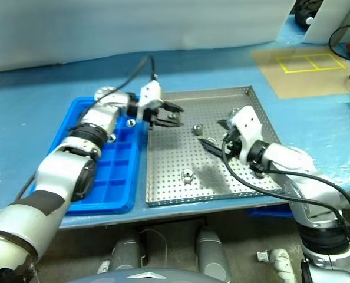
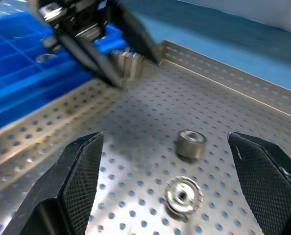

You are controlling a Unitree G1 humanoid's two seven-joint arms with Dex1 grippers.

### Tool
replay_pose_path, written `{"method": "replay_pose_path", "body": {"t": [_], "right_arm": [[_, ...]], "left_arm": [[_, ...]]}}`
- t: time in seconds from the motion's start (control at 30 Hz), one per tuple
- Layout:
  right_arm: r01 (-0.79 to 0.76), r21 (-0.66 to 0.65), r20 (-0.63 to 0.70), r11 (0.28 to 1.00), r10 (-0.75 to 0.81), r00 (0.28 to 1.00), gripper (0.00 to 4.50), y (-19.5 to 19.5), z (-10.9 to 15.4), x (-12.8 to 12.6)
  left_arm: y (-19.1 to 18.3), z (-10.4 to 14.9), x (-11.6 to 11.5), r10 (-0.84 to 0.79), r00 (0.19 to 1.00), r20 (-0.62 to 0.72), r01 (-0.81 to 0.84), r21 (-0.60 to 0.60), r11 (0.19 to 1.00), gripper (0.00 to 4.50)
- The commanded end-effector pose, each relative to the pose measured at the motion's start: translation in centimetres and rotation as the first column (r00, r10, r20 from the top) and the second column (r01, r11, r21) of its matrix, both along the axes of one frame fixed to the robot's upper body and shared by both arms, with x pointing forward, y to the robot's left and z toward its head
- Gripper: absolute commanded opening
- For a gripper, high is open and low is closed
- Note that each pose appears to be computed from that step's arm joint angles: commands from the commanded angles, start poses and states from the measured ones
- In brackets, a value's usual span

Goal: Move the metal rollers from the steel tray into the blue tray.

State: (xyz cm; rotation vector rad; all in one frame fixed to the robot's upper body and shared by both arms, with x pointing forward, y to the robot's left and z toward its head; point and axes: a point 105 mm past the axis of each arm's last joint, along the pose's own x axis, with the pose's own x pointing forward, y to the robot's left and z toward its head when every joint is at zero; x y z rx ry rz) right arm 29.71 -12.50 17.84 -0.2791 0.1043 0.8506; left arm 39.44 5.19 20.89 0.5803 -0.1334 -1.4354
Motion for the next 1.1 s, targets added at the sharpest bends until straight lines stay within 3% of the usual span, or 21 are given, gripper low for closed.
{"method": "replay_pose_path", "body": {"t": [0.03,0.3,0.6,0.73,0.93,1.1], "right_arm": [[-0.105,-0.009,0.040,0.994,0.105,0.994,4.16,1.4,1.1,0.3],[-0.355,-0.039,0.060,0.934,0.357,0.932,4.16,6.0,1.6,3.0],[-0.482,-0.034,0.072,0.876,0.483,0.873,4.16,9.3,1.4,4.0],[-0.501,-0.033,0.065,0.865,0.502,0.862,4.16,9.7,1.0,3.9],[-0.503,-0.031,0.068,0.864,0.504,0.861,4.16,9.9,0.9,4.0],[-0.496,-0.032,0.066,0.868,0.497,0.865,4.16,9.7,0.8,3.9]], "left_arm": [[1.5,2.4,0.1,0.039,0.994,0.102,-0.033,-0.062,0.998,1.88],[10.2,3.6,-1.9,0.279,0.953,0.120,-0.269,-0.096,0.958,1.88],[17.1,-0.5,-6.5,0.549,0.831,0.089,-0.548,-0.038,0.835,1.88],[19.7,-1.1,-7.7,0.653,0.753,0.078,-0.651,-0.053,0.757,1.88],[22.0,-2.7,-9.0,0.727,0.686,0.016,-0.726,-0.040,0.686,1.88],[21.7,-5.5,-9.8,0.713,0.698,-0.065,-0.712,0.038,0.701,1.88]]}}
